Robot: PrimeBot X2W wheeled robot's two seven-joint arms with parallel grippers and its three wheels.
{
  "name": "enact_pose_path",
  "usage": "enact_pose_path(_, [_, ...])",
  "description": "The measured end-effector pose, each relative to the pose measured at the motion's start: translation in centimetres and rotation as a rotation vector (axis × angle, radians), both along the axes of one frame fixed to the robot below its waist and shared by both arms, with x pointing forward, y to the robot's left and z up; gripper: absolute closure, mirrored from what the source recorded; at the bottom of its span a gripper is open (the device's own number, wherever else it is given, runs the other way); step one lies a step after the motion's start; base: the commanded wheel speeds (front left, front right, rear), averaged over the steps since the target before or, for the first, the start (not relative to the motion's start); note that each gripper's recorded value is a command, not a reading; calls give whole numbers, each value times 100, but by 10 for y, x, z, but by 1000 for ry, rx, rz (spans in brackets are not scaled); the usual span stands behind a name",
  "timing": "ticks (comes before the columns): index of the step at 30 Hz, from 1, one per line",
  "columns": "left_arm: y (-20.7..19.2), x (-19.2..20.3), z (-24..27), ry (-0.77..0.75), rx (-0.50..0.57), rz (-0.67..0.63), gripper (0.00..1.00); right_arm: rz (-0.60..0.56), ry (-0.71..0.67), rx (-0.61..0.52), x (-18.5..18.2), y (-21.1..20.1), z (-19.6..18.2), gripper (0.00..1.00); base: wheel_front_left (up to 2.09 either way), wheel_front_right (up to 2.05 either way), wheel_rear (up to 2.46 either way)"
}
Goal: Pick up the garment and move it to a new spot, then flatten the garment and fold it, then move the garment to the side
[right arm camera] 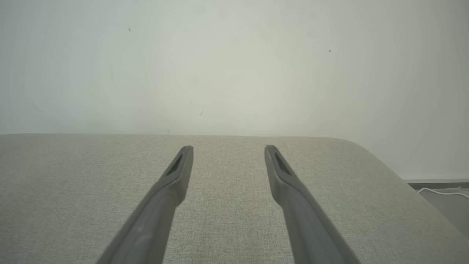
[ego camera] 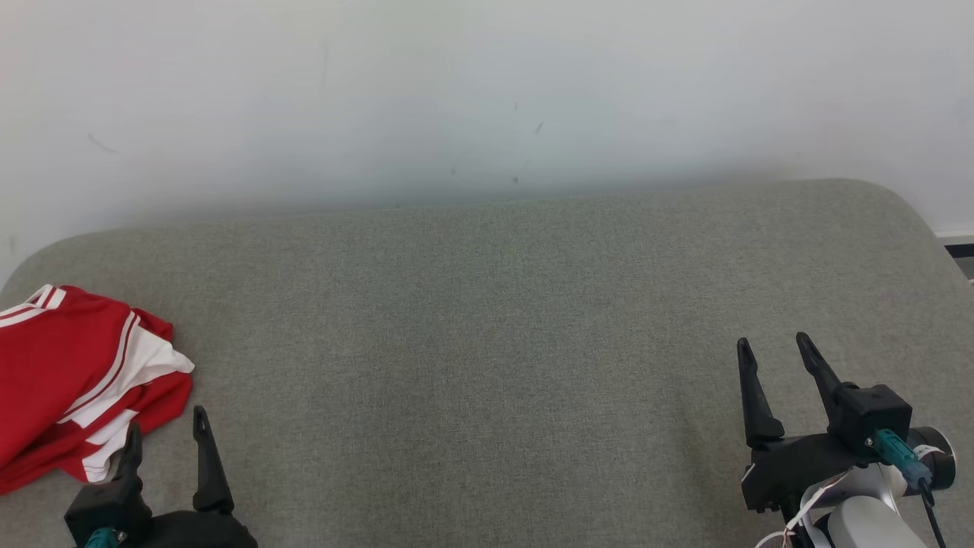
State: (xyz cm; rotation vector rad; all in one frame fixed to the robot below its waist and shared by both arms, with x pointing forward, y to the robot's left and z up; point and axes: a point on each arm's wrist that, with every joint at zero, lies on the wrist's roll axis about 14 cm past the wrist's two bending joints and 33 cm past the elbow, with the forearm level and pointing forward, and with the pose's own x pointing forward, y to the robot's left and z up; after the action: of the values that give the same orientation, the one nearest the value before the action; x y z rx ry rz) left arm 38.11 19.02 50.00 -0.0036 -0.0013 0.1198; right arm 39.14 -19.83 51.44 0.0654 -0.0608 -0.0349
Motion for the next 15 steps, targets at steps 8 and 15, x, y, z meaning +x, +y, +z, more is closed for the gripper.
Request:
enact_pose_path(8, [5,-3,2,0,-2,16,0,-19,-11,6,1,-6,3,0,0,0,0])
enact_pose_path(15, [8,-3,3,3,-4,23,0,-25,-12,8,2,-7,3,0,0,0,0])
